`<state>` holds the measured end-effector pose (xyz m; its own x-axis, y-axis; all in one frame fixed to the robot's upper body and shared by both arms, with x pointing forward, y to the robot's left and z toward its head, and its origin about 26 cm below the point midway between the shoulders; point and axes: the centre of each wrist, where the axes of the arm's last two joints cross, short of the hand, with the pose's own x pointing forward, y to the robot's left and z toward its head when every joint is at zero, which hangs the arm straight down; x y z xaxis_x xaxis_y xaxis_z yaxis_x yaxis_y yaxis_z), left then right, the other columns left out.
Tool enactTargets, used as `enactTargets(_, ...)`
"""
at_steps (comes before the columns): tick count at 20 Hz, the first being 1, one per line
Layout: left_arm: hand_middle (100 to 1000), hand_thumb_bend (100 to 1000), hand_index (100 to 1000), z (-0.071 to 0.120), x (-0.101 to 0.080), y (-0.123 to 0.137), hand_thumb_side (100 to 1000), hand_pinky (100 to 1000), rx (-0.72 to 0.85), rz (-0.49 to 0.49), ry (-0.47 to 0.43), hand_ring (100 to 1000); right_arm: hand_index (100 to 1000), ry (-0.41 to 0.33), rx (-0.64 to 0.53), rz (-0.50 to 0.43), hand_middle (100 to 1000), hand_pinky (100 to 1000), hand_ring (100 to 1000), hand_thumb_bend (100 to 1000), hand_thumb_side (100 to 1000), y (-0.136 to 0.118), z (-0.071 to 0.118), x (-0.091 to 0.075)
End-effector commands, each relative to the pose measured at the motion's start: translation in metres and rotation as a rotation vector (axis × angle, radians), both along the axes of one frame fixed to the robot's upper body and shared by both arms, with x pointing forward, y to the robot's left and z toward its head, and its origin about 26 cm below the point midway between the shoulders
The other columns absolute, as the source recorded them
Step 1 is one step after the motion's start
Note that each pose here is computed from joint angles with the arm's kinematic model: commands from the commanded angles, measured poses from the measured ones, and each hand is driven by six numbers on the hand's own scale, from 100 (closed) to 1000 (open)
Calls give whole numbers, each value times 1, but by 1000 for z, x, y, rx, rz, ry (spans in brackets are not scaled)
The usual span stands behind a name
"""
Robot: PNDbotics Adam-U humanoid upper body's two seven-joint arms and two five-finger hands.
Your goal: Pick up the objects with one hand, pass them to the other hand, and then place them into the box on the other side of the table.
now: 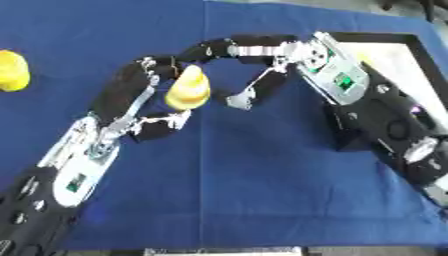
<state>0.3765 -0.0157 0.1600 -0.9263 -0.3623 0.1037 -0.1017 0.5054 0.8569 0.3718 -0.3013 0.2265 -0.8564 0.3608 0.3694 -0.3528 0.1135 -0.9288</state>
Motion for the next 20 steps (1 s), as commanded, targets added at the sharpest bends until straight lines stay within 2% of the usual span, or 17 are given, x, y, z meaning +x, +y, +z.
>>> enactTargets(1, 504, 100, 558, 14, -6, -9, 125, 731, -18, -32, -45, 575, 1000, -111, -186, 181, 1000, 967, 1000, 100, 273, -6, 13, 0)
enactTargets(7, 503, 100, 558, 13, -5, -9, 124, 731, -11, -23, -41, 574, 1000, -101, -178, 203, 1000, 965, 1000, 100, 339, -1, 12, -2)
enactTargets(15, 502, 100, 559, 12, -3, -8, 133, 731, -28, -10, -32, 572, 1000, -110, -196, 224, 888, 956, 1000, 100, 411, 2, 11, -4)
enactTargets(20, 501, 100, 558, 11, -1, -6, 135, 730, -36, 5, -28, 572, 1000, -129, -223, 238, 864, 954, 1000, 100, 460, 1, 7, -5)
